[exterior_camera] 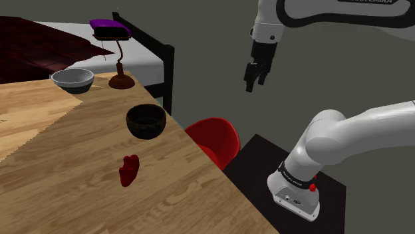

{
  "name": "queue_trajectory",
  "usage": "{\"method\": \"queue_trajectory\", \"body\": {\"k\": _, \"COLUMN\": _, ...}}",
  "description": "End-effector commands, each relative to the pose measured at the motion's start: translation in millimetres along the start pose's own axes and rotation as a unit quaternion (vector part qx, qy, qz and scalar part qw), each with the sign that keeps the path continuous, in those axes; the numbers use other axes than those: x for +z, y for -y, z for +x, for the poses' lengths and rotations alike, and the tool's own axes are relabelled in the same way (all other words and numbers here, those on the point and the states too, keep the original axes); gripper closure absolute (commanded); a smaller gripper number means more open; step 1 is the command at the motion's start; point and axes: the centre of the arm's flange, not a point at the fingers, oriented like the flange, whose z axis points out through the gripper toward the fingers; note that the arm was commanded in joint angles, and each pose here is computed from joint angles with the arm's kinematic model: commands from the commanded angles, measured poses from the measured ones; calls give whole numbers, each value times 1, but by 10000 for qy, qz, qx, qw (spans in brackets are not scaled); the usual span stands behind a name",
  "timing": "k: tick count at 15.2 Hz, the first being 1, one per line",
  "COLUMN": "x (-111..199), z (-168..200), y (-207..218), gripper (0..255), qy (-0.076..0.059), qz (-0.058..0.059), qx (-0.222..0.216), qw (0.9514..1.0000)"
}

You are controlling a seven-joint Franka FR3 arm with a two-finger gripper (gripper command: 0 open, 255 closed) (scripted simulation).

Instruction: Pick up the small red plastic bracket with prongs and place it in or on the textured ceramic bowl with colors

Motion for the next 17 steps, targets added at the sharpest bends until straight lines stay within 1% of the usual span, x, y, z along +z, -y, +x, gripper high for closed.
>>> {"method": "queue_trajectory", "body": {"k": 1, "x": 0, "z": 0, "y": 0, "gripper": 0, "qy": 0, "qz": 0, "qx": 0, "qw": 10000}}
{"method": "queue_trajectory", "body": {"k": 17, "x": 93, "z": 87, "y": 158, "gripper": 0, "qy": -86, "qz": 312, "qx": 467, "qw": 9984}}
